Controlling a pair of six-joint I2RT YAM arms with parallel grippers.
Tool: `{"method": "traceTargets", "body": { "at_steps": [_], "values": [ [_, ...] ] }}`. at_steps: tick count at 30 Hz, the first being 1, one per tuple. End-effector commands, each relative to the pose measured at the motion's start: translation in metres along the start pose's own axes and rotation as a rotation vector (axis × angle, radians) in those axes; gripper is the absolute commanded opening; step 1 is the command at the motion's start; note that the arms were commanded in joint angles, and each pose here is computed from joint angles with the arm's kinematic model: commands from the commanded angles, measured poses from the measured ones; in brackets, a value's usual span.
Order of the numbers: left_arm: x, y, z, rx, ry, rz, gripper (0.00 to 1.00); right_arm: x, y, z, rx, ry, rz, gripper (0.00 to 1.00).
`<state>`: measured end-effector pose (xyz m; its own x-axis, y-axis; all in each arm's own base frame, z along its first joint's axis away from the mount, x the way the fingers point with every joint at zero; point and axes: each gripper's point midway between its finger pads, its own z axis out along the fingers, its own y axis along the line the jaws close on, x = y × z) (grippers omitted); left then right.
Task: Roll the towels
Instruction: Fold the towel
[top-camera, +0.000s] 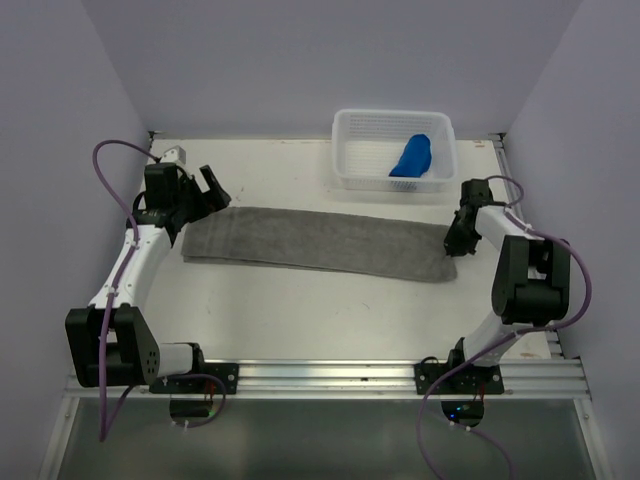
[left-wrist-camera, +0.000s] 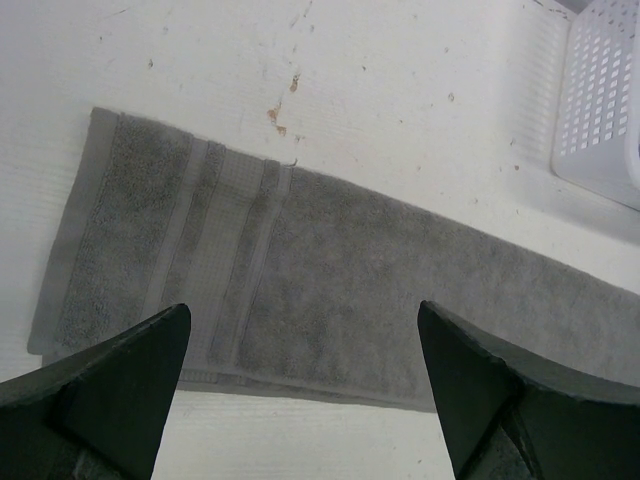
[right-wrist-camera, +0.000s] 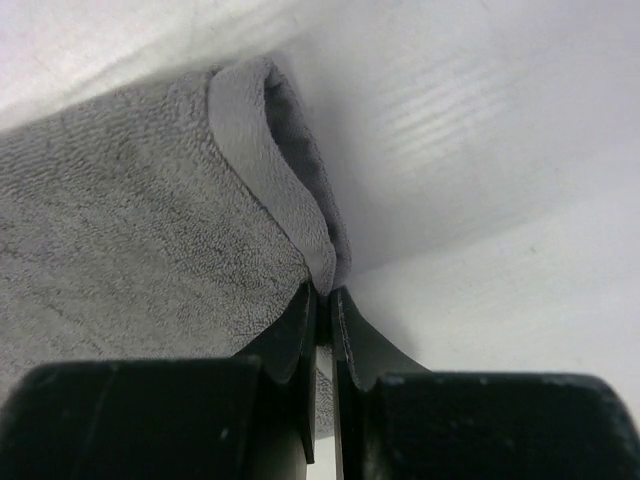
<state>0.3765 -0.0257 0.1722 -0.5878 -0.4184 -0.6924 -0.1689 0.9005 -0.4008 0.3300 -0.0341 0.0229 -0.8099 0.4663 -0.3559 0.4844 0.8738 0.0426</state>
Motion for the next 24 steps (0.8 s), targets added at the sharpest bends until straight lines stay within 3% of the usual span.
{"method": "traceTargets", "body": {
  "at_steps": [1, 10, 15, 20, 24],
  "values": [
    [-0.017, -0.013, -0.008, 0.060, -0.073, 0.039, 1.00, -0.032, -0.025, -0.060, 0.129, -0.093, -0.040, 0.00],
    [-0.016, -0.018, -0.011, 0.070, -0.080, 0.048, 1.00, -0.071, -0.065, -0.145, 0.318, -0.281, -0.034, 0.00],
    [-0.010, -0.024, -0.011, 0.083, -0.073, 0.065, 1.00, -0.096, -0.070, -0.199, 0.339, -0.376, -0.023, 0.00],
    [-0.011, -0.026, -0.013, 0.093, -0.078, 0.068, 1.00, -0.121, -0.046, -0.243, 0.251, -0.470, -0.068, 0.00],
    [-0.011, -0.028, -0.014, 0.104, -0.080, 0.068, 1.00, -0.121, -0.018, -0.248, 0.168, -0.470, -0.120, 0.00]
  ]
}}
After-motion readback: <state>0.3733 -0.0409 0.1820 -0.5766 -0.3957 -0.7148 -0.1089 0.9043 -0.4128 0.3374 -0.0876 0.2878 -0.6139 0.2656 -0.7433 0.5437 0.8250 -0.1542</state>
